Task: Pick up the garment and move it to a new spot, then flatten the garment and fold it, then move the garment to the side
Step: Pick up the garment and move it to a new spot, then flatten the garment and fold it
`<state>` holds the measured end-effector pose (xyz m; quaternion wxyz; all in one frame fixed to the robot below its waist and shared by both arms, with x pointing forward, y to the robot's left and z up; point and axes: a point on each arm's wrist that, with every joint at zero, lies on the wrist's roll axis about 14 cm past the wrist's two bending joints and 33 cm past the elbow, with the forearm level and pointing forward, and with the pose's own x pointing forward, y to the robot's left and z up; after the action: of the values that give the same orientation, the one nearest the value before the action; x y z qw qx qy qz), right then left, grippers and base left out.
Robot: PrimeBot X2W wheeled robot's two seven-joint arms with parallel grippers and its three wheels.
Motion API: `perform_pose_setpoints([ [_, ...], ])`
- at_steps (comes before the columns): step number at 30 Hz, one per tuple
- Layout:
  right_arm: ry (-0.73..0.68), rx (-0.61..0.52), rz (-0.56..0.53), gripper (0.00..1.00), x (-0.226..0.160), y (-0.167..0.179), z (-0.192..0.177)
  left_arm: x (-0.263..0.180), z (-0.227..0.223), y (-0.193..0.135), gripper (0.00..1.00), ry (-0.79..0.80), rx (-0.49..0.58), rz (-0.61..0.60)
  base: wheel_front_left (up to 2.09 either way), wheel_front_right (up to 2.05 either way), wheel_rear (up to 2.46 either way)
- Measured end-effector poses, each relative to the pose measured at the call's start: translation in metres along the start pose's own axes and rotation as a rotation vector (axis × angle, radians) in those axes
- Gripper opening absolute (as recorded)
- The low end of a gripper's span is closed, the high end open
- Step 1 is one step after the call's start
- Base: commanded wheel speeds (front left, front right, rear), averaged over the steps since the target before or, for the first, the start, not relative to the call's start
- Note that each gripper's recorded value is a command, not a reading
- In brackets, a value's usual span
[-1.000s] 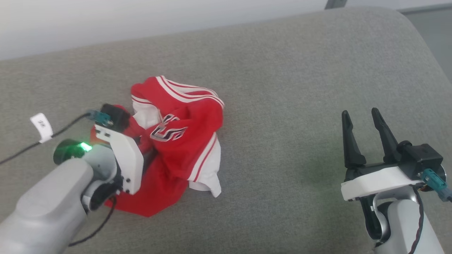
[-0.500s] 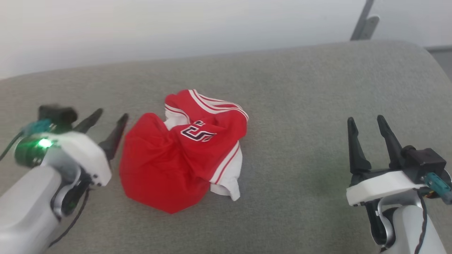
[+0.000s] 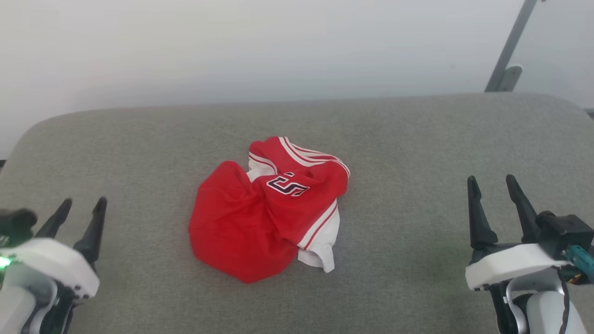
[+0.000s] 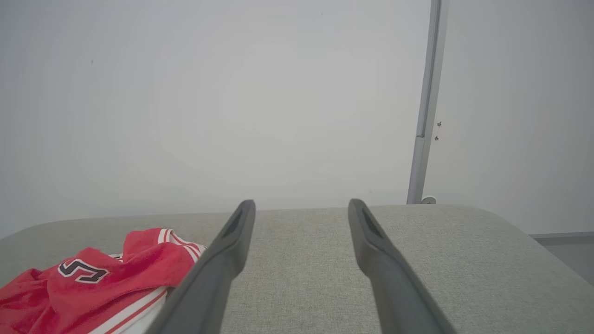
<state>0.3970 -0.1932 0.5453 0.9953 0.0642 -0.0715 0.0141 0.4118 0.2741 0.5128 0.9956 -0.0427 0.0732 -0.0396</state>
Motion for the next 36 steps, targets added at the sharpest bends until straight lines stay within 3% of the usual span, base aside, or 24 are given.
perform_pose_setpoints([
  [11, -0.004, 0.004, 0.018, 1.00, -0.007, 0.007, 0.005, -0.044, 0.017, 0.031, 1.00, -0.113, -0.053, 0.118, 0.00, 0.00, 0.00],
  [26, 0.017, 0.014, 0.032, 1.00, -0.009, 0.012, 0.002, -0.061, 0.015, 0.031, 1.00, -0.153, -0.067, 0.135, 0.00, 0.00, 0.00],
  [36, 0.179, 0.044, 0.204, 1.00, -0.005, 0.069, -0.033, -0.067, 0.009, 0.035, 1.00, -0.147, -0.086, 0.144, 0.00, 0.00, 0.00],
])
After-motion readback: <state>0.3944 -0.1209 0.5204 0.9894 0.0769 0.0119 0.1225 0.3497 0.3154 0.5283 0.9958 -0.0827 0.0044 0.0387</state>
